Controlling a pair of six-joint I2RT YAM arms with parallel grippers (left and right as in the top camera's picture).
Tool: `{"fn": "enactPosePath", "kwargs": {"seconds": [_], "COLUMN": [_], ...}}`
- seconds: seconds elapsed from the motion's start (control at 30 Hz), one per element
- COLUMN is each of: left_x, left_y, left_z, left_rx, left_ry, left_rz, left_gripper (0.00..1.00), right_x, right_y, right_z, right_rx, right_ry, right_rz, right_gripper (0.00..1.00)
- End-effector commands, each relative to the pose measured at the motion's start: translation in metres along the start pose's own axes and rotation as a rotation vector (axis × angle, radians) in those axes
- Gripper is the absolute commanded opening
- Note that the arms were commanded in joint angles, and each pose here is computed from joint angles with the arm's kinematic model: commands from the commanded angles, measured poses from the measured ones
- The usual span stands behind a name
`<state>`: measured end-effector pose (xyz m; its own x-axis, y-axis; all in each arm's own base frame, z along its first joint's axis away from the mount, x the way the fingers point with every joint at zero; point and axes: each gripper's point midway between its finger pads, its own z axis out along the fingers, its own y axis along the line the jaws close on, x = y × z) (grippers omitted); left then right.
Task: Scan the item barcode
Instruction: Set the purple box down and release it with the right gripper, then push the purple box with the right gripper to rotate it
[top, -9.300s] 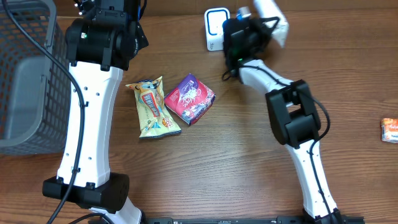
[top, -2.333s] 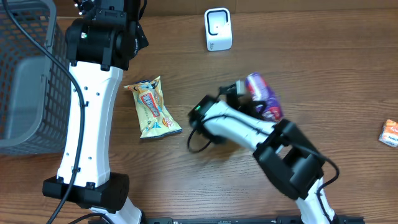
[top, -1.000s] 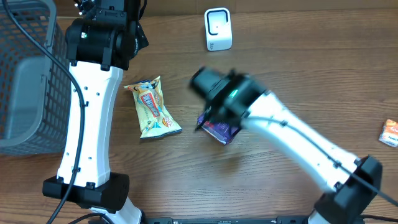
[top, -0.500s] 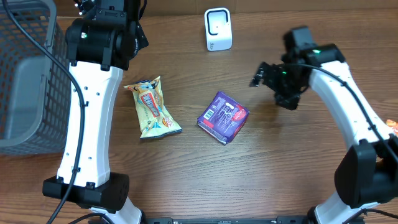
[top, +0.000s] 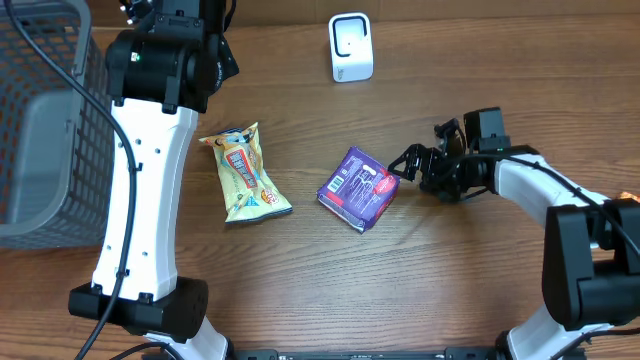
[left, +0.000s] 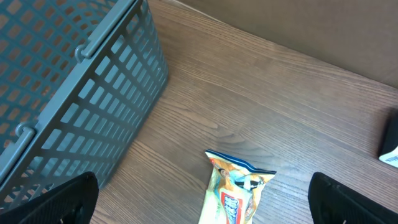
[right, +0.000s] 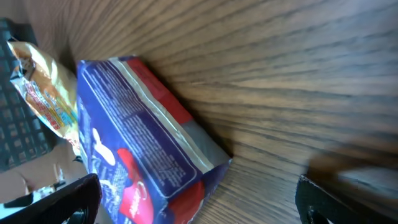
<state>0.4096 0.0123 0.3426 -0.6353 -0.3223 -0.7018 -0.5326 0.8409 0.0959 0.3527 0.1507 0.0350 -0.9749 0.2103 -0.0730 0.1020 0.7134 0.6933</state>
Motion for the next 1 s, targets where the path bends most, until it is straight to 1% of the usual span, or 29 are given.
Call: {"fn": "enactPosePath", "kwargs": {"seconds": [0.0,0.17,0.3,0.4,0.53,0.6,0.67,0.7,0.77,0.8,0.9,0.97], "left_x": [-0.001,-0.001,-0.001,-0.001,-0.001,-0.001,-0.001,-0.001,-0.001,-0.001,-0.001,-0.001], "left_y": [-0.003,-0.003,-0.003,-0.003,-0.003,-0.003,-0.003,-0.003,-0.003,-0.003,-0.003,-0.003], "left_z": [0.001,0.001,0.001,0.001,0.001,0.001,0.001,0.001,0.001,0.001,0.001,0.001], "left_rx": [-0.003,-0.003,-0.003,-0.003,-0.003,-0.003,-0.003,-0.003,-0.003,-0.003,-0.003,-0.003], "left_ry": [-0.008,-0.008,-0.008,-0.008,-0.008,-0.008,-0.008,-0.008,-0.008,-0.008,-0.008,-0.008], "left_rz": [-0.013,-0.013,-0.013,-0.013,-0.013,-0.013,-0.013,-0.013,-0.013,-0.013,-0.013,-0.013], "left_gripper": [1.0,1.0,1.0,1.0,1.0,1.0,1.0,1.0,1.0,1.0,1.0,1.0], "right_x": [0.013,0.02,0.033,0.037,0.04,0.042,0.043,0.043,0.043,0.042,0.042,0.042], "right_y": [-0.008,-0.009,-0.013,-0.007,-0.006,-0.005,-0.006,-0.006,-0.007,-0.007,-0.007,-0.006], "right_z": [0.016,0.04,0.056,0.058,0.058,0.059,0.061,0.061,0.062,0.062,0.062,0.062], "right_rx": [-0.034,-0.142,-0.179,-0.227,-0.229,-0.228,-0.218,-0.215,-0.208,-0.208,-0.208,-0.209], "right_ry": [0.06,0.124,0.187,0.208,0.218,0.222,0.225,0.224,0.222,0.22,0.221,0.221], "right_rz": [0.007,0.016,0.037,0.01,0.009,0.005,0.003,0.001,0.003,0.002,0.002,0.001], "right_gripper": [1.0,1.0,1.0,1.0,1.0,0.85,0.59,0.49,0.39,0.32,0.04,0.04]}}
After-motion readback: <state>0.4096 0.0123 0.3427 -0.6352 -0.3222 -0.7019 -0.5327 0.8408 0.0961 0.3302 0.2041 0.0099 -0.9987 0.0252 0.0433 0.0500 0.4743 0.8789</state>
